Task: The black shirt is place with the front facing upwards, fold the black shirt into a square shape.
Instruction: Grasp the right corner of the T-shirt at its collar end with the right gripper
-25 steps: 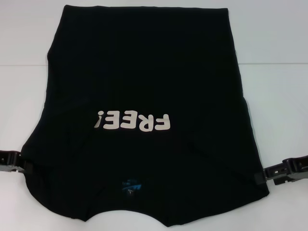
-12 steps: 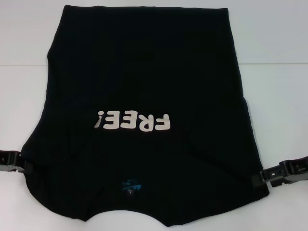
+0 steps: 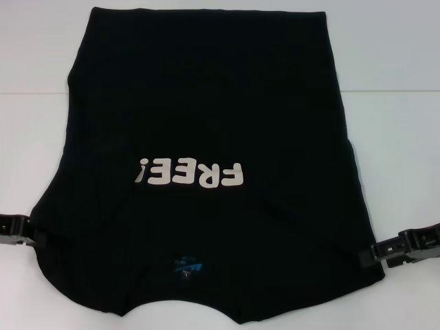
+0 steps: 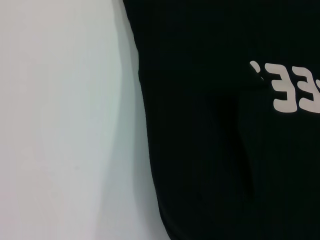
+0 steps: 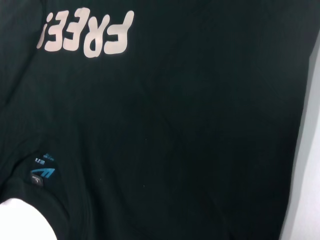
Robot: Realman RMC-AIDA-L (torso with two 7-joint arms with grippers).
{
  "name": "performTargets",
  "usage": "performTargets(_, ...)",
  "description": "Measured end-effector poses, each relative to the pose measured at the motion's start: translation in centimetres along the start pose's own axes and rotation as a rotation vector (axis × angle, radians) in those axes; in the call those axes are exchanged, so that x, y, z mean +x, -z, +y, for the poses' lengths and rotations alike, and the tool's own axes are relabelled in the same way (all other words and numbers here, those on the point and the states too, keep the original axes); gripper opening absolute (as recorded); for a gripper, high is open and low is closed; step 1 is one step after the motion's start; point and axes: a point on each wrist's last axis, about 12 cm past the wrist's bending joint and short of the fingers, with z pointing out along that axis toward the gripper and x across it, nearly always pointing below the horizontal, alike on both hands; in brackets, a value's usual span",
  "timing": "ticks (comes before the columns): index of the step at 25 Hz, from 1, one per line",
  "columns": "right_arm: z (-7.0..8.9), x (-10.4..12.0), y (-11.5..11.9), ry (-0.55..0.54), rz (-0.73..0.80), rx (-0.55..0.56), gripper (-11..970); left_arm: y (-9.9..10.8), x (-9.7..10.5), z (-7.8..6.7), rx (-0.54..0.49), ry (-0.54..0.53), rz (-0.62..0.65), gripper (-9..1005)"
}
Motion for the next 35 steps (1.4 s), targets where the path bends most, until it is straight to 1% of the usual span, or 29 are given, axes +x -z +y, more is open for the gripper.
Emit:
performTargets(10,-0.1,0.1,-0.4,-0.001,0.007,0.010,834,0.1,0.0,0.1,-0.003,0.000,-0.002,31)
performTargets(35,0.5,0.1,-1.2,0.012,0.024,-0.005,834,0.1,0.0,0.1,-0.003,0.000,-0.002,32)
